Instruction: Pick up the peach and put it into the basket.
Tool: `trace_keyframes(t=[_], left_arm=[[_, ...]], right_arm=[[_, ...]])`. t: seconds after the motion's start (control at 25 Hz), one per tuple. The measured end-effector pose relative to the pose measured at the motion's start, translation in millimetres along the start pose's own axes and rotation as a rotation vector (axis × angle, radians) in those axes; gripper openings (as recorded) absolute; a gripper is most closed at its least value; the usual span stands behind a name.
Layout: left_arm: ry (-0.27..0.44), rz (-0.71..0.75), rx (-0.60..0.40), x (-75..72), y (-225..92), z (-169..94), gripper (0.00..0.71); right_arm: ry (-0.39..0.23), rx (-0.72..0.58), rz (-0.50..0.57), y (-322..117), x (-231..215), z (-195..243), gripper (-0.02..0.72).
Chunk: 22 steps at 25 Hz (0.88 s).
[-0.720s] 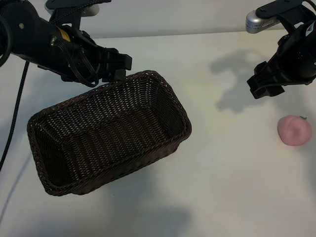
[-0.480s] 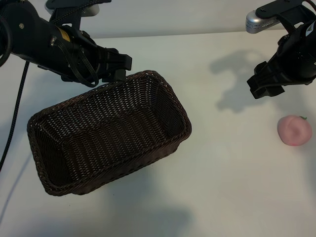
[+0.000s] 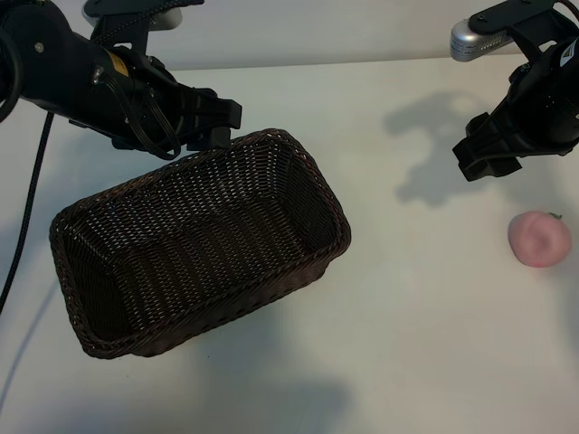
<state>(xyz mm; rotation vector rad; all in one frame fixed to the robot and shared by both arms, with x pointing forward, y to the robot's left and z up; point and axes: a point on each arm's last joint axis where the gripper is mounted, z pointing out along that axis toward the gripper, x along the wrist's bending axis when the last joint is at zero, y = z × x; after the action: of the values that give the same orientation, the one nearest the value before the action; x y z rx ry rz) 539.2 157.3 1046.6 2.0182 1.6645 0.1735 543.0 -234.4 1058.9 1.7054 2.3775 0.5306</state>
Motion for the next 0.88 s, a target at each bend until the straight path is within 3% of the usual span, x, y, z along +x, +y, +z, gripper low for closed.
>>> trace_keyframes(t=[0.68, 0.88], left_arm=[[-0.001, 0.000, -0.009, -0.1, 0.8, 0.0, 0.575], [0.025, -0.001, 0.038, 1.9, -4.3, -4.9, 0.572]], right_arm=[[-0.001, 0.000, -0.001, 0.0, -0.1, 0.0, 0.595], [-0.001, 0.000, -0.001, 0.0, -0.1, 0.0, 0.595]])
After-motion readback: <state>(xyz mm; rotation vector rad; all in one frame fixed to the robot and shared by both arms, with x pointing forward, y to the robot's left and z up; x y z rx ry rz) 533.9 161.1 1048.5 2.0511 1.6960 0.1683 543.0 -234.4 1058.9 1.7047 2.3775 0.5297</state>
